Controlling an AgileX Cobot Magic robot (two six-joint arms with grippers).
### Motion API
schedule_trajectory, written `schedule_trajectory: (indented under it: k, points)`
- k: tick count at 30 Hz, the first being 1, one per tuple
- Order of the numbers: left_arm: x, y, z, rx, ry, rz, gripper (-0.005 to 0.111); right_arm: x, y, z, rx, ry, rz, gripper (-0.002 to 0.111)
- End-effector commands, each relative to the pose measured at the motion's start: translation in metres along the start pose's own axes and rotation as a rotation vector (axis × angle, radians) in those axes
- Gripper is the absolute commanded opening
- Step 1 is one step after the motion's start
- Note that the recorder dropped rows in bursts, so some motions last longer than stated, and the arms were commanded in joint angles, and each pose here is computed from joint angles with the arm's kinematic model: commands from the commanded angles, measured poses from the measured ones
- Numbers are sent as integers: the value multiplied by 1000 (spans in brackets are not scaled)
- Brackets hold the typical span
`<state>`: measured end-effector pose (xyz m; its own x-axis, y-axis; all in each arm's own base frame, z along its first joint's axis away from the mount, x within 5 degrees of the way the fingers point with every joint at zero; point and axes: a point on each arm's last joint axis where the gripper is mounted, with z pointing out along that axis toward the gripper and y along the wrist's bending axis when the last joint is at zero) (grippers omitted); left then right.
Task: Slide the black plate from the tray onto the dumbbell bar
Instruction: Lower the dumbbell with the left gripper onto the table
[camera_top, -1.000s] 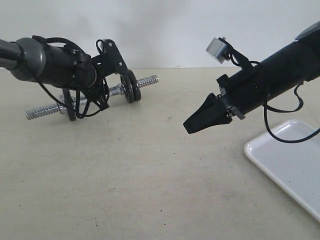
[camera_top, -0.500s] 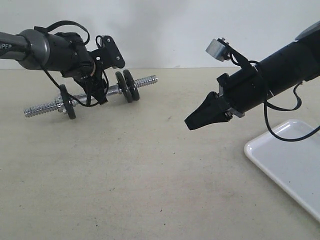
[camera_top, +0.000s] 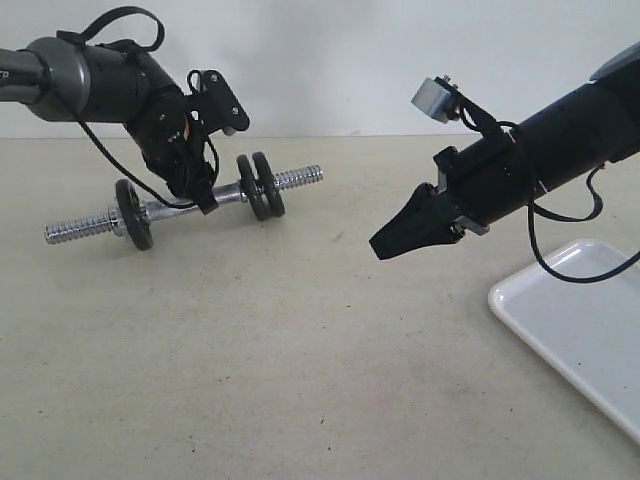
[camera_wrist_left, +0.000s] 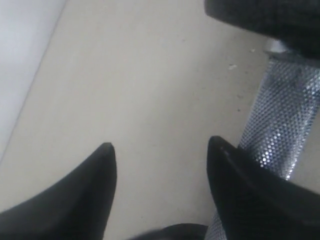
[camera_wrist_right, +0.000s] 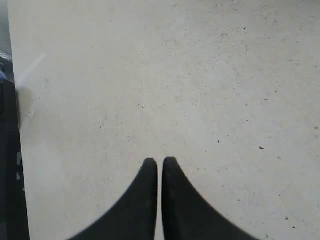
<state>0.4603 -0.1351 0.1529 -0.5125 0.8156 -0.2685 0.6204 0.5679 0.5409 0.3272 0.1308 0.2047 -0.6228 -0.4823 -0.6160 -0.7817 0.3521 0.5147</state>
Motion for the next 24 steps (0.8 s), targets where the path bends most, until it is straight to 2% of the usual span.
schedule_trajectory:
  k: [1, 5, 12, 15, 19, 22, 24]
  points:
    - [3, -2, -12, 57, 44, 16, 52, -1, 2, -2, 0, -15, -5, 0]
    - [2, 0, -22, 79, 35, -3, 52, -1, 2, -2, -3, -19, -3, 0]
    - [1, -2, -47, 210, 28, 45, 52, -2, 2, -2, -3, -30, 2, 0]
    - [3, -7, -62, 323, 52, 57, 52, -2, 2, -2, -3, -29, -1, 0]
    - [5, -14, -81, 470, 72, 0, 52, -3, 2, -2, -5, -36, 2, 0]
    - [5, -19, -93, 564, 82, -42, 52, -3, 2, -2, -5, -38, 3, 0]
    - [5, -24, -95, 594, 97, -23, 52, -3, 3, -2, -16, -36, 3, 0]
